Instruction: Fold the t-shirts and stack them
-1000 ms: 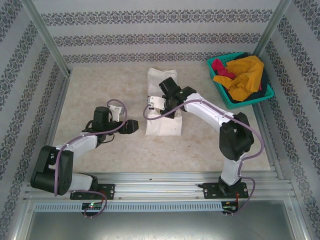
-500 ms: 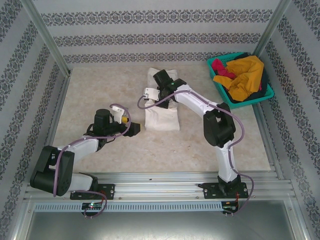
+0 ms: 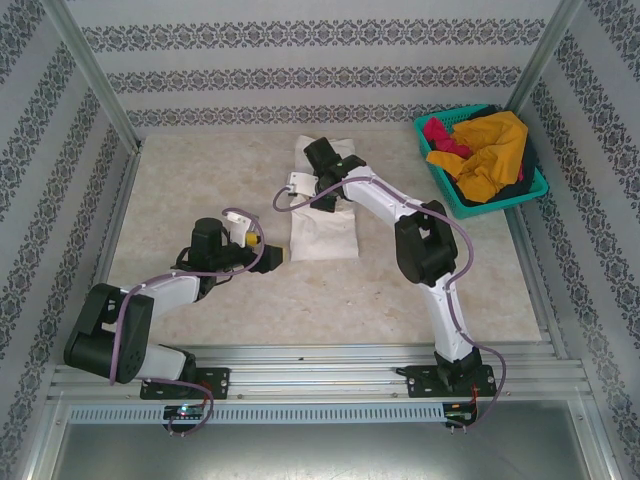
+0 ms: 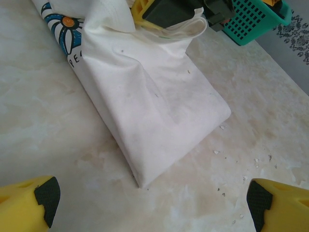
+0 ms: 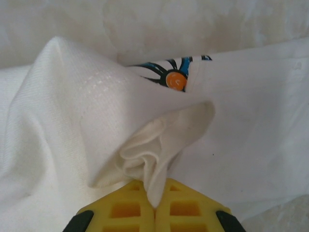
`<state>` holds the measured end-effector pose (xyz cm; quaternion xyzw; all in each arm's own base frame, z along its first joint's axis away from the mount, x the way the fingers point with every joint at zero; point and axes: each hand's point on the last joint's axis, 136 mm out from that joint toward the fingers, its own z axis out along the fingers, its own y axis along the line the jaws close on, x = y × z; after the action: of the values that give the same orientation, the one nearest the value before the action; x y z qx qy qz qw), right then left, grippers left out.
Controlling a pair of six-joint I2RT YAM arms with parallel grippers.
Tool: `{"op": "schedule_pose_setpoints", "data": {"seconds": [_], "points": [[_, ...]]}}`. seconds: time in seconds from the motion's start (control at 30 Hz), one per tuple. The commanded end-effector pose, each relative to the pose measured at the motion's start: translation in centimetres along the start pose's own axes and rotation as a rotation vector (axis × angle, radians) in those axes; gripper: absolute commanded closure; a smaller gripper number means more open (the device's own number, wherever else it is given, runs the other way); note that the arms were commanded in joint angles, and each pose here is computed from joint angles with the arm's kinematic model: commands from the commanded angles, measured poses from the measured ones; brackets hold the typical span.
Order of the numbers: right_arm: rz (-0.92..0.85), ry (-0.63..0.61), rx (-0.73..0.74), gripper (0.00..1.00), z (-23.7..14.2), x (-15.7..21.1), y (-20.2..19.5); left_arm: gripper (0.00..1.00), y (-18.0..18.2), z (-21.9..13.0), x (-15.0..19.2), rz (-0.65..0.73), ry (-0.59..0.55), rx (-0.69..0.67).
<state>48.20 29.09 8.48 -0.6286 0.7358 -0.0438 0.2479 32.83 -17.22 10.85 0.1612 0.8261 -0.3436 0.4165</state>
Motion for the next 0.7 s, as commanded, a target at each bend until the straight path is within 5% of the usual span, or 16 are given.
{"op": "schedule_pose_setpoints", "data": {"seconds": [0.0, 0.47, 0.5, 0.6, 0.67], "points": [[0.022, 0.017, 0.049, 1.00, 0.5, 0.6, -1.8, 0.00, -0.9, 0.3, -0.2, 0.018, -0.020, 0.046], [0.050, 0.020, 0.085, 0.99, 3.2, 0.4, -3.1, 0.00, -1.1, 0.6, 0.1, 0.011, -0.017, 0.053], [0.047, 0.030, 0.098, 0.94, 3.1, 0.4, -3.3, 0.00, -1.0, 0.6, 0.2, 0.009, -0.017, 0.044], [0.071, 0.048, 0.184, 0.48, 1.9, 0.3, -4.9, 0.00, -0.2, 0.6, 0.2, -0.009, -0.026, -0.009], [0.133, 0.007, 0.251, 0.29, 0.2, -0.3, -6.1, 0.00, 0.5, 0.6, 0.0, -0.045, -0.034, -0.051]]}}
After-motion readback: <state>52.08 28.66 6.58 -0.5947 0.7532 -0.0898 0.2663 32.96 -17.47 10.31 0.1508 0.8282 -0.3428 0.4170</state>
